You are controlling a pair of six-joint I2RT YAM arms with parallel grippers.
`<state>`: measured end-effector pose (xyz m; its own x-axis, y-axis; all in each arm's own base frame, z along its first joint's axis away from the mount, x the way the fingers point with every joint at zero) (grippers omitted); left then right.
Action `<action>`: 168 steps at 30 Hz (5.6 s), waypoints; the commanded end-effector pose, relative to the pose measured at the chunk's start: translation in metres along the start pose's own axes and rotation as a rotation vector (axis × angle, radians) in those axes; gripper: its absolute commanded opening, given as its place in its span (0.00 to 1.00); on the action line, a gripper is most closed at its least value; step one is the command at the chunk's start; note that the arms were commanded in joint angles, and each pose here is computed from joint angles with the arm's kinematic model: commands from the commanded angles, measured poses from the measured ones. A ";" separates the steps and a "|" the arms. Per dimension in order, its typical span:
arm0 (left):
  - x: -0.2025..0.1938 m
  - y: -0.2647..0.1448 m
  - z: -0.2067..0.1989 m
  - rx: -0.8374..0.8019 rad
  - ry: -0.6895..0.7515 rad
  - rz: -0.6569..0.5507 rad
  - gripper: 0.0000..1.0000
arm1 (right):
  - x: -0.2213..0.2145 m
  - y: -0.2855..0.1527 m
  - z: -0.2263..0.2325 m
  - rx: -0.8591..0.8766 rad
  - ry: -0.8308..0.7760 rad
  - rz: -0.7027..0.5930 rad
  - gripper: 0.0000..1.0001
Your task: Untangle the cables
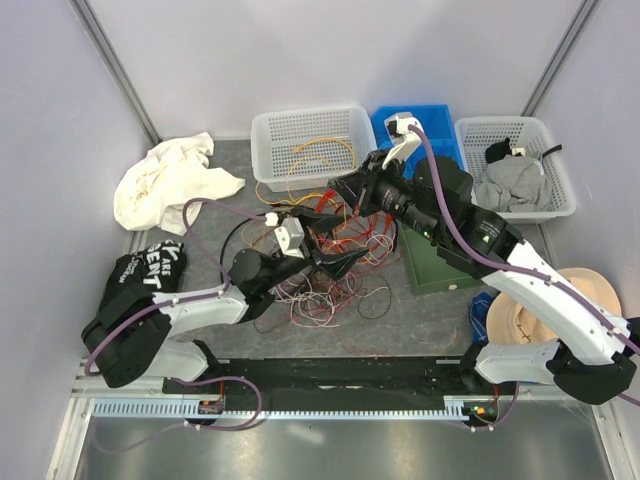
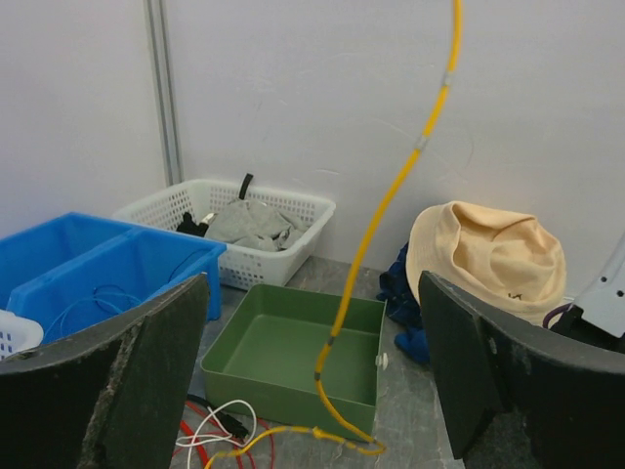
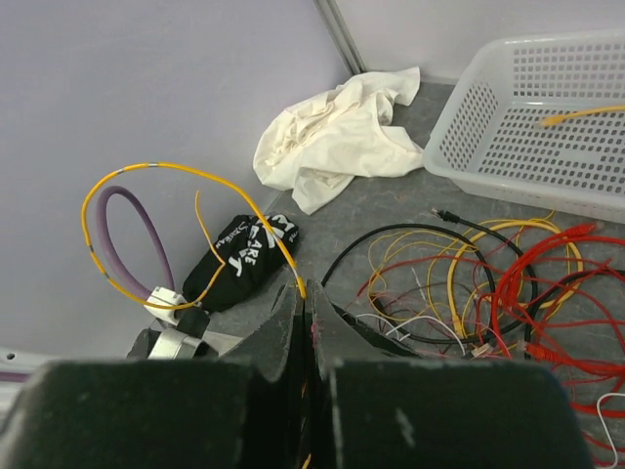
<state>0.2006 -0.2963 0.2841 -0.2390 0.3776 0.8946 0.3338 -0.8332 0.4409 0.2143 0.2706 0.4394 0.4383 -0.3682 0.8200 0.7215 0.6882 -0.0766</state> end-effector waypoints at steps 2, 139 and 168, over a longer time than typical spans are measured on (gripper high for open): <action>0.054 0.018 0.007 0.021 0.135 -0.261 0.75 | 0.009 -0.009 0.008 0.052 0.012 -0.046 0.00; 0.255 0.067 0.193 0.993 0.007 0.120 0.02 | -0.137 -0.106 -0.155 -0.309 0.020 -0.070 0.98; -0.012 0.046 0.368 1.206 -0.147 0.528 0.94 | -0.137 -0.098 -0.175 -0.435 -0.097 -0.079 0.98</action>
<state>0.5539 -0.1926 0.2880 0.3140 0.1738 0.9334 0.9491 -0.0319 -0.3134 0.1726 0.1416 0.2277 0.3637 -0.3292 0.8714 0.9076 0.3360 -0.2518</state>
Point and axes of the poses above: each gripper's point midway between its finger pads, its own y axis out along the fingers, its own z axis along the line the jaws close on, x = y × z, the point moved 5 cm from there along -y, back along the fingers, and after that the axes turned 6 degrees about y, right-handed, at the moved point
